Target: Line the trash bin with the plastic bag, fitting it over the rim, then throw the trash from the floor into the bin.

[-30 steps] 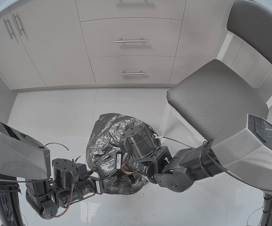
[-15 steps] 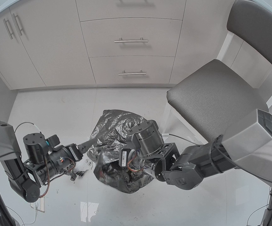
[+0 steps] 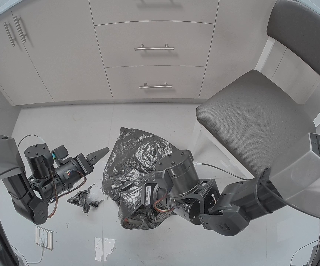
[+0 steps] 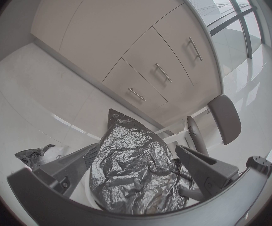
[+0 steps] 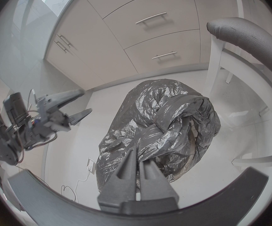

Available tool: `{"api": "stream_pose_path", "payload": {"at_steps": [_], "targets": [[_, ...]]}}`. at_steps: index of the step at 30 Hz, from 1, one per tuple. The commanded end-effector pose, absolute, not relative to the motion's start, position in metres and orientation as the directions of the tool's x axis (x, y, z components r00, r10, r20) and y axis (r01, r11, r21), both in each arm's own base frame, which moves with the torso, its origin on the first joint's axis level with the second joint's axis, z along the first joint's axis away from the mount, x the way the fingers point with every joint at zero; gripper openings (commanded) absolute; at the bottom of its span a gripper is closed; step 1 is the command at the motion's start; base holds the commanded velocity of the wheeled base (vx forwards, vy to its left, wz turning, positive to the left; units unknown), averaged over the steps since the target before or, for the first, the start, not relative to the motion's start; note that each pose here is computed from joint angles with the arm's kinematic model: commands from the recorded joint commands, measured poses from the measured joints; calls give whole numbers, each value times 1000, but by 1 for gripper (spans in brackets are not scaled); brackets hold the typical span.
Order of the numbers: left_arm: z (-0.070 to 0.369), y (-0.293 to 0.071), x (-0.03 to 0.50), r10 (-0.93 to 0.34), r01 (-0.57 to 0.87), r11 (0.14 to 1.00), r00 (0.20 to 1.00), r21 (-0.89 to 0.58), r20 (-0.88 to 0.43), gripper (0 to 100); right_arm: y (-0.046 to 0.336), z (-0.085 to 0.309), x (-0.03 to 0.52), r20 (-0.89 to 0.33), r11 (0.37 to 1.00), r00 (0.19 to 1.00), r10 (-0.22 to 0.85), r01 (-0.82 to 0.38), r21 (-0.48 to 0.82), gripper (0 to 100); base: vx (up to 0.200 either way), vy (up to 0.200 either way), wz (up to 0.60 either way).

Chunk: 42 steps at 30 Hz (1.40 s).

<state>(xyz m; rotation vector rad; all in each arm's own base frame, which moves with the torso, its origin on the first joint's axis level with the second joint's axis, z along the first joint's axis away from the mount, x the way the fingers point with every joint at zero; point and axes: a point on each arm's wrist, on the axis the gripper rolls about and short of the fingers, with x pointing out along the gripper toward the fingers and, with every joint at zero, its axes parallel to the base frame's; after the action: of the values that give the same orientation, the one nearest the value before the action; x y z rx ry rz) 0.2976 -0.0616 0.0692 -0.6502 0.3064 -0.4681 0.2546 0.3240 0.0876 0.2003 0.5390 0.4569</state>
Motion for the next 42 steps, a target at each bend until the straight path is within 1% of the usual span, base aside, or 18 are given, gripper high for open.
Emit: {"api": "stream_pose_path", "payload": {"at_steps": [1,4,9,12,18,23,33,37,42], "targets": [[48,-65,321,-526,296,664,837,-687,-149,100,323,90,242,-453,869,743,493,-392,302,0,0,0,0],[39,-64,335,-551,288,628,821,-723,-152,100,320,90,239,-462,862,728,506,-411,298,0,0,0,0],[34,-62,350,-557,261,623,810,-737,-183,100,311,97,230,-473,820,670,573,-476,319,0,0,0,0],[33,-61,363,-550,240,625,811,-743,-200,100,311,97,230,-473,818,668,575,-486,307,0,0,0,0],[39,-61,386,-542,200,600,814,-774,-210,100,313,96,226,-477,814,661,579,-497,299,0,0,0,0],[46,-59,399,-537,219,598,824,-771,-181,100,316,95,222,-479,810,654,585,-506,297,0,0,0,0],[42,-58,419,-529,202,604,826,-771,-198,100,318,89,212,-497,804,636,590,-520,288,0,0,0,0],[43,-59,425,-530,218,604,828,-767,-183,100,320,90,211,-466,792,643,608,-532,299,0,0,0,0],[43,-61,430,-533,231,603,829,-764,-171,100,320,86,211,-469,792,641,607,-536,292,0,0,0,0]]}}
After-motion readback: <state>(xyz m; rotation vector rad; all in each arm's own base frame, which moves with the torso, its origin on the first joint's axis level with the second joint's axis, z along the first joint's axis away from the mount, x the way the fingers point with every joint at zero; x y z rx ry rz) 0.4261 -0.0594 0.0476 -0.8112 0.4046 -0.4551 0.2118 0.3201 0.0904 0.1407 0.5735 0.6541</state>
